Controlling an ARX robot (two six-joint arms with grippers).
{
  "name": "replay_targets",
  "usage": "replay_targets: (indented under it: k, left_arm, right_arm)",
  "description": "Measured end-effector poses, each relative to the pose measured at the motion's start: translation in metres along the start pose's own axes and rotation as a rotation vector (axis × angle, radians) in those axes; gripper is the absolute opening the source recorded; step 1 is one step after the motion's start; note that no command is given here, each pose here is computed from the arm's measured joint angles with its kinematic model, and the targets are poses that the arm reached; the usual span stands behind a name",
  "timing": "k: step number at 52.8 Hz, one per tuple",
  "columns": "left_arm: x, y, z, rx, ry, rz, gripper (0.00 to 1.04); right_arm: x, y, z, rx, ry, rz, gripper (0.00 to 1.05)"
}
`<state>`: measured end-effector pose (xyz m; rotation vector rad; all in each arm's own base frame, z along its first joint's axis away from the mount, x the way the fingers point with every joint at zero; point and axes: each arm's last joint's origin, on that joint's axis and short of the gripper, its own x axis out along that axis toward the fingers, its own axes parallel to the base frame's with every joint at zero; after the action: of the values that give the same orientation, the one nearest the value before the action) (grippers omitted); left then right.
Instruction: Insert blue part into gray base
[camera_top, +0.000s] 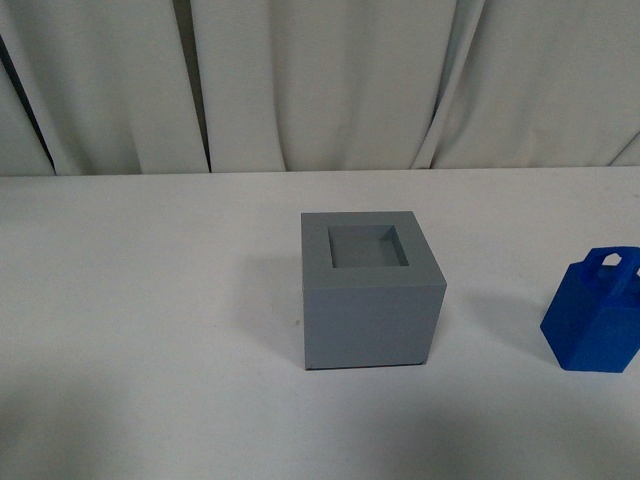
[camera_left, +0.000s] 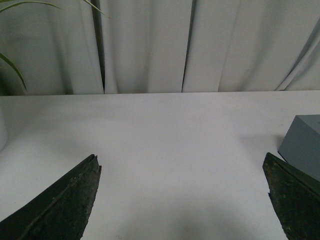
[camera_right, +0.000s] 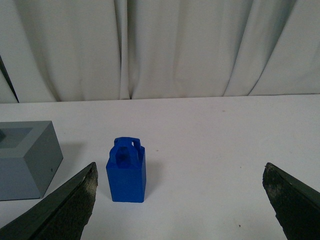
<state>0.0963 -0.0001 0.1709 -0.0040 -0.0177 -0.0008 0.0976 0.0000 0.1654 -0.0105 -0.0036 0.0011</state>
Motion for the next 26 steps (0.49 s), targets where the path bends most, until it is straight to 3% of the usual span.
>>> replay_targets:
  k: [26]
  left_arm:
    - [0.0000,0.0000,0.0000,0.000,0.000,0.000,0.99]
  right_arm:
    - [0.0000,0.0000,0.0000,0.000,0.000,0.000,0.97]
